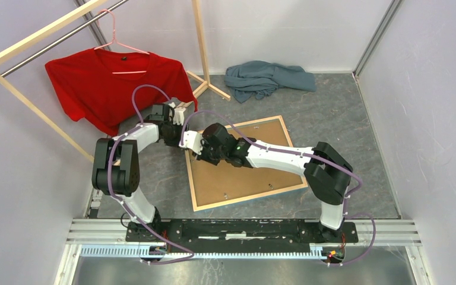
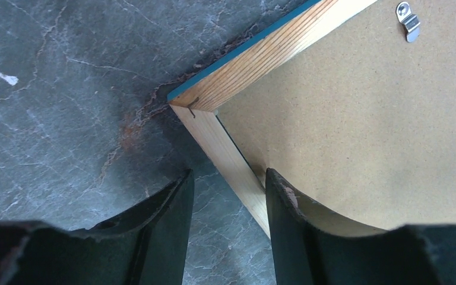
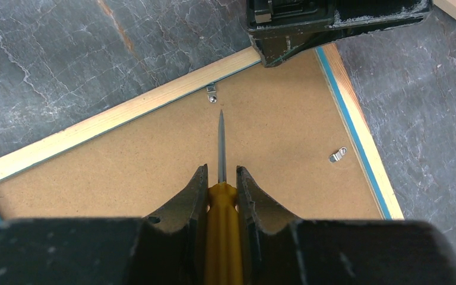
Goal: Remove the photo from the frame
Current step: Release the photo frame item from the photo frame.
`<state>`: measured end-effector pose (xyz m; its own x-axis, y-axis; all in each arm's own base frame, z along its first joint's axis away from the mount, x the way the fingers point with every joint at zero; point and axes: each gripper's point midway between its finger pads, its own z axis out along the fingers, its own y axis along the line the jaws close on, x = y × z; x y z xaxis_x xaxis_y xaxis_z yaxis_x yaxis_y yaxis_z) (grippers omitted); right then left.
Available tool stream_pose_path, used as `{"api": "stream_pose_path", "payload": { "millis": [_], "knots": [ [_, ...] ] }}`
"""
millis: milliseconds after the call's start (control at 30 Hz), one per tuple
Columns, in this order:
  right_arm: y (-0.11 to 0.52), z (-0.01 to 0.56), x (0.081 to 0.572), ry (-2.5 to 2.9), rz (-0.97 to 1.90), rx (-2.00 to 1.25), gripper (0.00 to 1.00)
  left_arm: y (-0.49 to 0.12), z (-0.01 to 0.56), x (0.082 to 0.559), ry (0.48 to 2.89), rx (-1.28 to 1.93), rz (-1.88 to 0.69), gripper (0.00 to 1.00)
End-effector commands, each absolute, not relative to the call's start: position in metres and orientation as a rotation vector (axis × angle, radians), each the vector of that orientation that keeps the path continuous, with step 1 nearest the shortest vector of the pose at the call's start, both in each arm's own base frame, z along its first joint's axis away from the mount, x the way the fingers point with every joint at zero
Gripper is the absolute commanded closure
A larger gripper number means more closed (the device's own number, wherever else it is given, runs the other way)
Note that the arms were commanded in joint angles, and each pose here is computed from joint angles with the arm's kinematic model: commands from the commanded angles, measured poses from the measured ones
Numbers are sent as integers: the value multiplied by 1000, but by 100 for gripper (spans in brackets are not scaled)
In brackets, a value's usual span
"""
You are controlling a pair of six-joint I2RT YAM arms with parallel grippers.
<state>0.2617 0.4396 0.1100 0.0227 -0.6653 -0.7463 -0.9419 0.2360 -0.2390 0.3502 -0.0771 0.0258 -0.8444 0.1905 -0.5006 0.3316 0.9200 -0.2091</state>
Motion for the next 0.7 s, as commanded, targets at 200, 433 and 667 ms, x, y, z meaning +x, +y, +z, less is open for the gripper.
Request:
{"api": "stream_pose_path", "payload": {
  "millis": [200,433,667],
  "knots": [
    [458,123,260,1678,490,-1475,100,-79,18,355,2596,385,-429,55],
    [462,120,252,1680,515,-1494,100,-89,26,351,2569,396,-507,58],
    [471,121,251,1673,495,-1499,100,-91,26,350,2568,397,-520,59]
  ]
}}
